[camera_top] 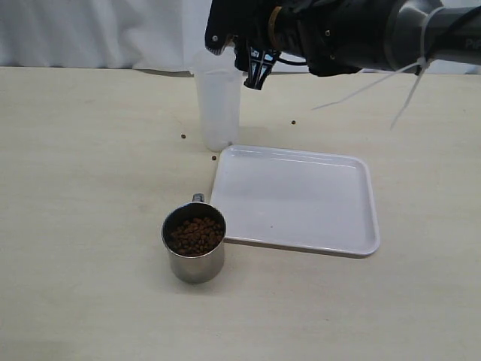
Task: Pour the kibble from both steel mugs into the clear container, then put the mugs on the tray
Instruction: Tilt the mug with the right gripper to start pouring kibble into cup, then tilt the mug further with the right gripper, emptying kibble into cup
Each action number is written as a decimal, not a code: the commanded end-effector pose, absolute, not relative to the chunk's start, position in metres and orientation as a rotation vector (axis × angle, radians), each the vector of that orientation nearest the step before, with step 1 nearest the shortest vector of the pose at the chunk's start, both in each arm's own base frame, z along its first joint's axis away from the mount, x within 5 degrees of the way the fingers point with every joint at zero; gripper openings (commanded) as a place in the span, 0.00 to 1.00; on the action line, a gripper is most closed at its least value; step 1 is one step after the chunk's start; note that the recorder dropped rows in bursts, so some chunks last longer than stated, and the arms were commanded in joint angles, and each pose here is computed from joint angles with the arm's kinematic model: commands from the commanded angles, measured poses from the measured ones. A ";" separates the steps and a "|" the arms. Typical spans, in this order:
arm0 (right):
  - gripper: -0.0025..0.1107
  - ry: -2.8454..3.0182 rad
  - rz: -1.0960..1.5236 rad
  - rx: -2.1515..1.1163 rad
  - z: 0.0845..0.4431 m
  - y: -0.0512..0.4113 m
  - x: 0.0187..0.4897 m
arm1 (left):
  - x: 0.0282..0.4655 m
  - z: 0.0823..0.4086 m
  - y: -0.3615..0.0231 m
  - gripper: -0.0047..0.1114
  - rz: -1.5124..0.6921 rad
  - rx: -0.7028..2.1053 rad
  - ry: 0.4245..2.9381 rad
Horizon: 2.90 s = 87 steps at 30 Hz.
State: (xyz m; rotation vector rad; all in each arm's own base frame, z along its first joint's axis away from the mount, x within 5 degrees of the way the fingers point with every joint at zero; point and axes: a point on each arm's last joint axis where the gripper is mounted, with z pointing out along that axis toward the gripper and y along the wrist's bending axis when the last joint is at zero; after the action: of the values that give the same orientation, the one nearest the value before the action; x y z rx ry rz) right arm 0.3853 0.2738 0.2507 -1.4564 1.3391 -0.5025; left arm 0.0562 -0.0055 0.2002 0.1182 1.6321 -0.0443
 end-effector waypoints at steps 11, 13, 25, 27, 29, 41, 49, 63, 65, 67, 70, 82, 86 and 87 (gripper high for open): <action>0.07 1.234 -0.587 -1.527 0.262 0.273 0.384 | 0.056 0.200 -0.006 0.04 -0.052 0.126 1.623; 0.07 1.220 -0.610 -1.540 0.262 0.272 0.384 | 0.056 0.200 -0.006 0.04 -0.052 0.126 1.623; 0.07 1.244 -0.694 -1.513 0.264 0.266 0.388 | 0.056 0.200 -0.006 0.04 -0.053 0.126 1.621; 0.07 1.238 -0.682 -1.520 0.264 0.267 0.387 | 0.056 0.200 -0.006 0.04 -0.053 0.126 1.621; 0.07 1.238 -0.682 -1.520 0.264 0.267 0.387 | 0.056 0.200 -0.006 0.04 -0.053 0.126 1.621; 0.07 1.232 -0.682 -1.509 0.267 0.269 0.388 | 0.056 0.200 -0.006 0.04 -0.053 0.126 1.621; 0.07 1.224 -0.682 -1.497 0.271 0.270 0.390 | 0.056 0.200 -0.006 0.04 -0.053 0.126 1.621; 0.07 1.166 -0.745 -1.559 0.266 0.274 0.396 | 0.056 0.200 -0.006 0.04 -0.053 0.126 1.621; 0.07 1.163 -0.748 -1.562 0.266 0.274 0.396 | 0.056 0.200 -0.006 0.04 -0.053 0.126 1.621; 0.07 1.147 -0.762 -1.577 0.266 0.274 0.396 | 0.056 0.200 -0.006 0.04 -0.053 0.126 1.621; 0.07 1.142 -0.767 -1.582 0.266 0.274 0.396 | 0.056 0.200 -0.006 0.04 -0.053 0.126 1.621; 0.07 1.081 -0.813 -1.639 0.266 0.274 0.395 | 0.056 0.200 -0.006 0.04 -0.053 0.126 1.621; 0.07 1.081 -0.813 -1.639 0.266 0.274 0.395 | 0.056 0.200 -0.006 0.04 -0.053 0.126 1.621; 0.07 1.081 -0.813 -1.639 0.266 0.274 0.395 | 0.056 0.200 -0.006 0.04 -0.053 0.126 1.621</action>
State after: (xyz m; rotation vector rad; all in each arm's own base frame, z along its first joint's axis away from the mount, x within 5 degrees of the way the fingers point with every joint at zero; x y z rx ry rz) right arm 0.3950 0.2746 0.2588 -1.6473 1.1013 -0.7953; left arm 0.0562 -0.0055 0.2002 0.1182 1.6321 -0.0443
